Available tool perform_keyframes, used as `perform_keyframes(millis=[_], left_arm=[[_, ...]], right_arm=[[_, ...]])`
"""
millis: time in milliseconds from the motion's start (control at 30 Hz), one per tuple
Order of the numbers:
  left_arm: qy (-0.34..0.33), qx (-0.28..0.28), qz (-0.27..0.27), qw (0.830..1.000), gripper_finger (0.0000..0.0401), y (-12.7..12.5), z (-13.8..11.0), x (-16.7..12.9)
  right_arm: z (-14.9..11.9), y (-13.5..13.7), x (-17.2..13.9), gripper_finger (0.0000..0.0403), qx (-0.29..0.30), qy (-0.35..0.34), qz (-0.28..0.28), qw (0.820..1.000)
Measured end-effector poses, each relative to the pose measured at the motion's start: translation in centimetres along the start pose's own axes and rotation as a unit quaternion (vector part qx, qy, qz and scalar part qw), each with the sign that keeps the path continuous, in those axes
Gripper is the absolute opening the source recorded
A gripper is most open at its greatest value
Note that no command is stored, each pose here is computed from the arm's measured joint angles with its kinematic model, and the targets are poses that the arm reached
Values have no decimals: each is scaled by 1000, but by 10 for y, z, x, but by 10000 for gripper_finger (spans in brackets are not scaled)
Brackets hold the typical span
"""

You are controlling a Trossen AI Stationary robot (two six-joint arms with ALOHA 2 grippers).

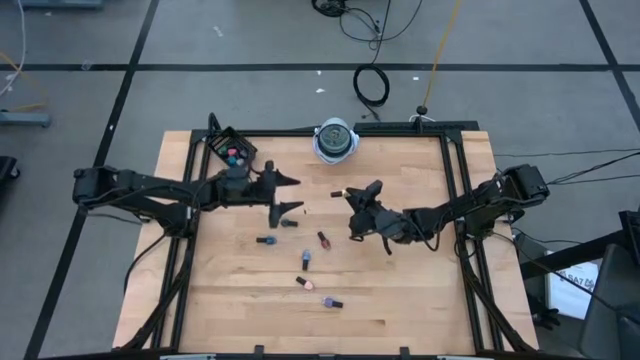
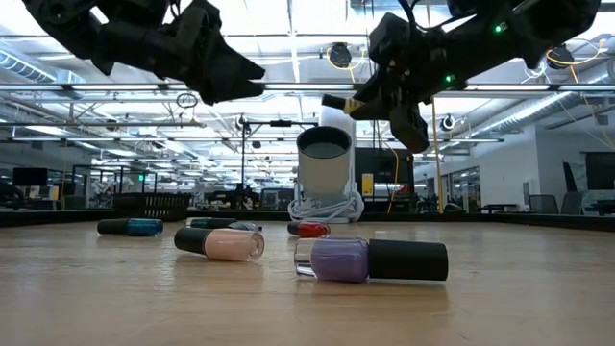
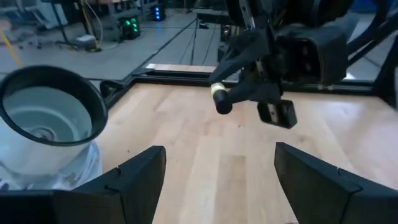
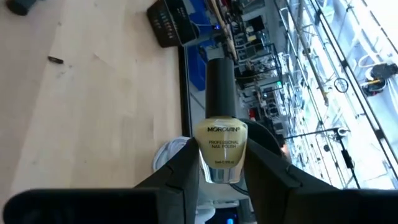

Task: Pick & Place Nail Polish
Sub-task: Put the yellow nail polish bottle into the black bin

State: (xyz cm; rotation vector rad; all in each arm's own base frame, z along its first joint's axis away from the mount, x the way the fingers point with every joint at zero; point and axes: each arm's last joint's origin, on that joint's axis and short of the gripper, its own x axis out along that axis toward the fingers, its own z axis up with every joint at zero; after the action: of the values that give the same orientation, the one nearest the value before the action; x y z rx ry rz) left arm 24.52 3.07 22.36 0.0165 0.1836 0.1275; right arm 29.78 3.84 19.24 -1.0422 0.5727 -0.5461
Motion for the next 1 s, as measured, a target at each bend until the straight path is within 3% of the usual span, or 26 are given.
perform_keyframes(millis=[233, 400, 1000], left_arm=[[-12, -8, 11, 1000, 296, -8, -11, 17], [-55, -23, 7, 998, 296, -8, -12, 36], [-41, -111, 3, 993, 296, -12, -6, 113]], right_arm=[[1, -1, 0, 95, 7, -6, -4, 1000], [1, -2, 0, 95, 8, -6, -4, 1000], [1, -1, 0, 95, 9, -8, -3, 1000]])
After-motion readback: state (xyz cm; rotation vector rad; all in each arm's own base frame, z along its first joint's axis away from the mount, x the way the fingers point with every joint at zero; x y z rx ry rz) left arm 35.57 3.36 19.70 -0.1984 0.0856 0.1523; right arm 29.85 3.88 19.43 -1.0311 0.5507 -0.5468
